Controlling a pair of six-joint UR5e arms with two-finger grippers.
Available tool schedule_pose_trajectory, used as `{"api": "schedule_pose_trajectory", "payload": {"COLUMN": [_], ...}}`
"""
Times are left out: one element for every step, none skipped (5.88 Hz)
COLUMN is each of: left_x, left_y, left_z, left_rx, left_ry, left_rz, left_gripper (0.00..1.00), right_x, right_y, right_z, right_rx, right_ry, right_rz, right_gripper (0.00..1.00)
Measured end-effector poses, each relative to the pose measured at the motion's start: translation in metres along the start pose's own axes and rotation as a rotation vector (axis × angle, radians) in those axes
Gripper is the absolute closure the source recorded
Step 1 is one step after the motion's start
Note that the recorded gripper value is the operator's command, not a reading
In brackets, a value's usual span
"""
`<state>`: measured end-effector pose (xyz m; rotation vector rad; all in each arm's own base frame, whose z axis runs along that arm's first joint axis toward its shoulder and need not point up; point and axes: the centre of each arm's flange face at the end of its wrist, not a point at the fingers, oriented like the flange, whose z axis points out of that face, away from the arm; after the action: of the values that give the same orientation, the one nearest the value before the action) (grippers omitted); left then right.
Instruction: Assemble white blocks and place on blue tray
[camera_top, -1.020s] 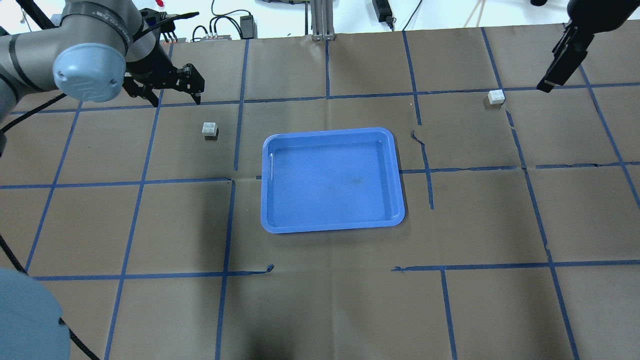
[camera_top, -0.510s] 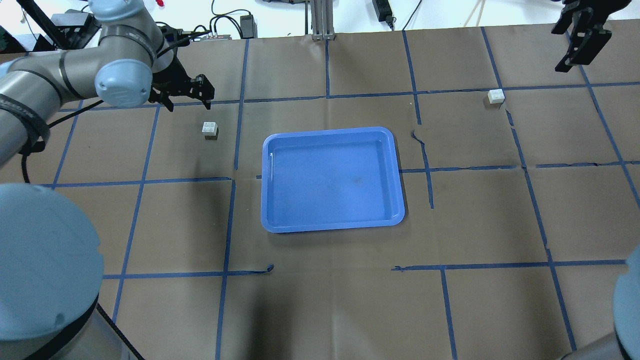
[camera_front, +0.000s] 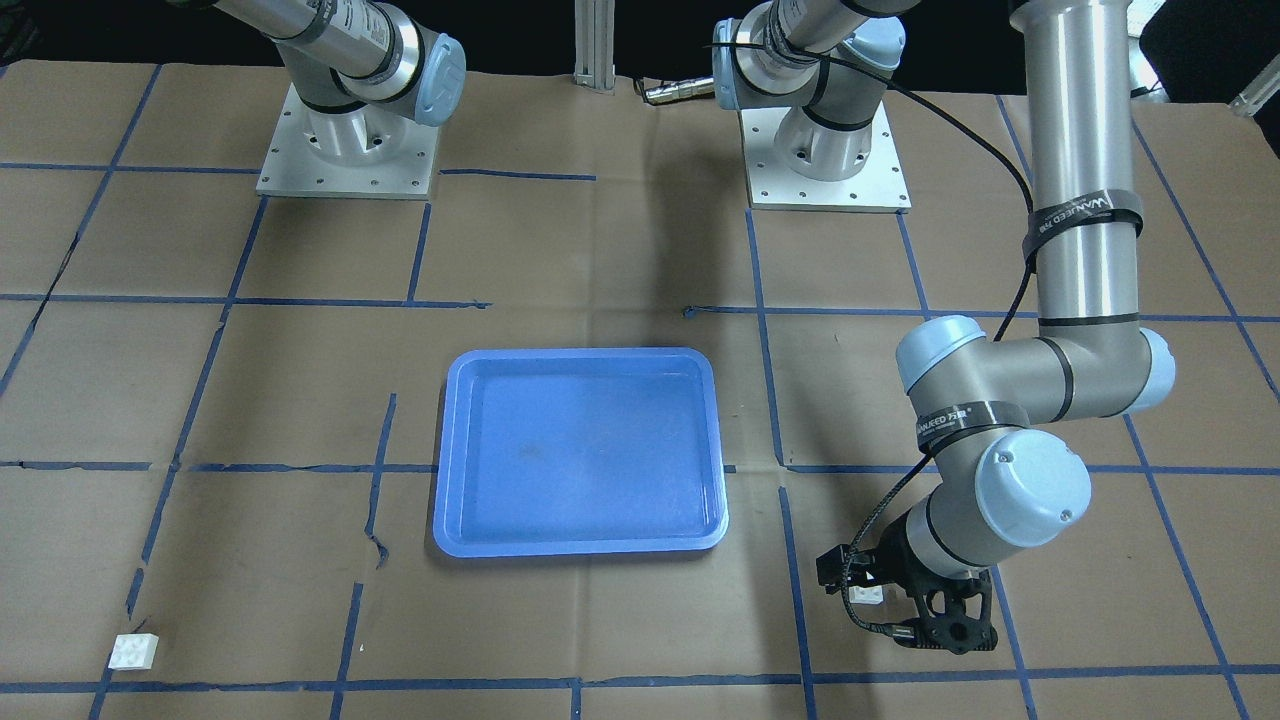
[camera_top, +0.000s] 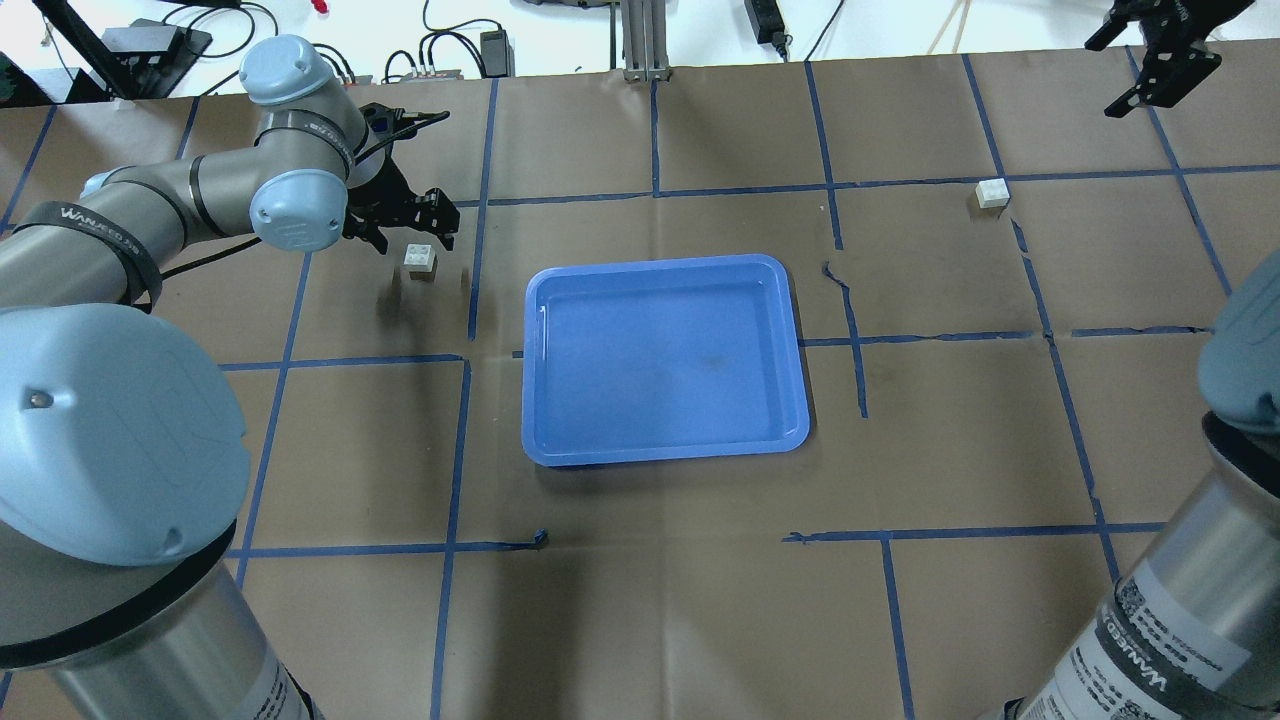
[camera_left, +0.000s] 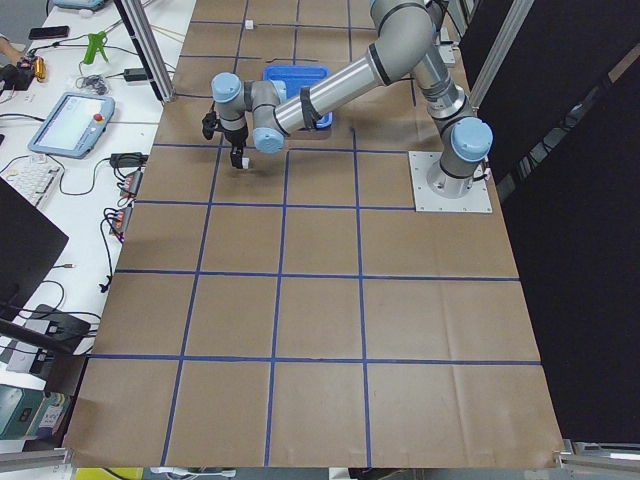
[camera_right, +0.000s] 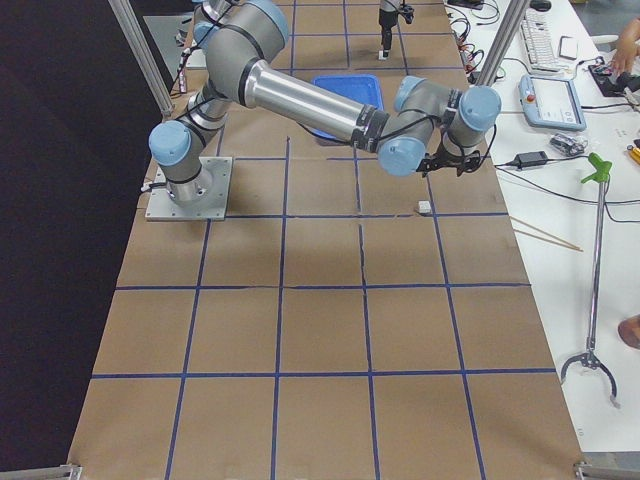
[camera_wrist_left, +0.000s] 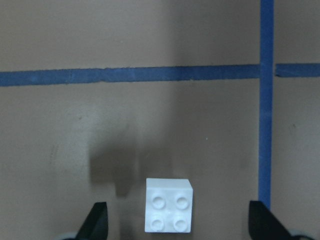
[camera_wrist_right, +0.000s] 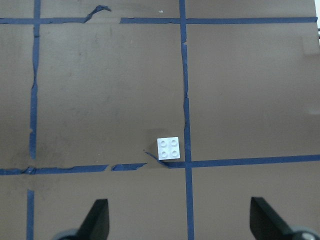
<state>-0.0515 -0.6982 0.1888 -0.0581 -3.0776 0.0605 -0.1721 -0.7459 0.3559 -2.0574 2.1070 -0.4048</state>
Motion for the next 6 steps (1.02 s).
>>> {"api": "schedule_pose_trajectory", "payload": {"left_x": [0.000, 0.000, 0.000, 0.000, 0.001, 0.010], "left_y": [0.000, 0.000, 0.000, 0.000, 0.001, 0.002], "left_z": [0.002, 0.004, 0.006, 0.006, 0.004, -0.008], "left_rx": [-0.001, -0.002, -0.005, -0.006, -0.005, 0.007], "left_ry": [0.000, 0.001, 0.003, 0.004, 0.004, 0.002], "left_rz": [0.001, 0.002, 0.000, -0.002, -0.005, 0.010], "left_gripper": [0.61, 0.72, 0.74, 0.74, 0.74, 0.74], "right_x": [0.004, 0.003, -0.004, -0.013, -0.018, -0.019], "right_y": [0.022, 0.039, 0.049, 0.054, 0.057, 0.059], "right_z": [0.033, 0.070, 0.106, 0.133, 0.150, 0.160], "right_rx": [0.069, 0.128, 0.170, 0.195, 0.205, 0.214], "right_ry": [-0.026, -0.062, -0.100, -0.128, -0.138, -0.131], "right_rz": [-0.001, -0.031, -0.046, -0.047, -0.044, -0.042], "right_gripper": [0.00, 0.00, 0.00, 0.00, 0.00, 0.00]}}
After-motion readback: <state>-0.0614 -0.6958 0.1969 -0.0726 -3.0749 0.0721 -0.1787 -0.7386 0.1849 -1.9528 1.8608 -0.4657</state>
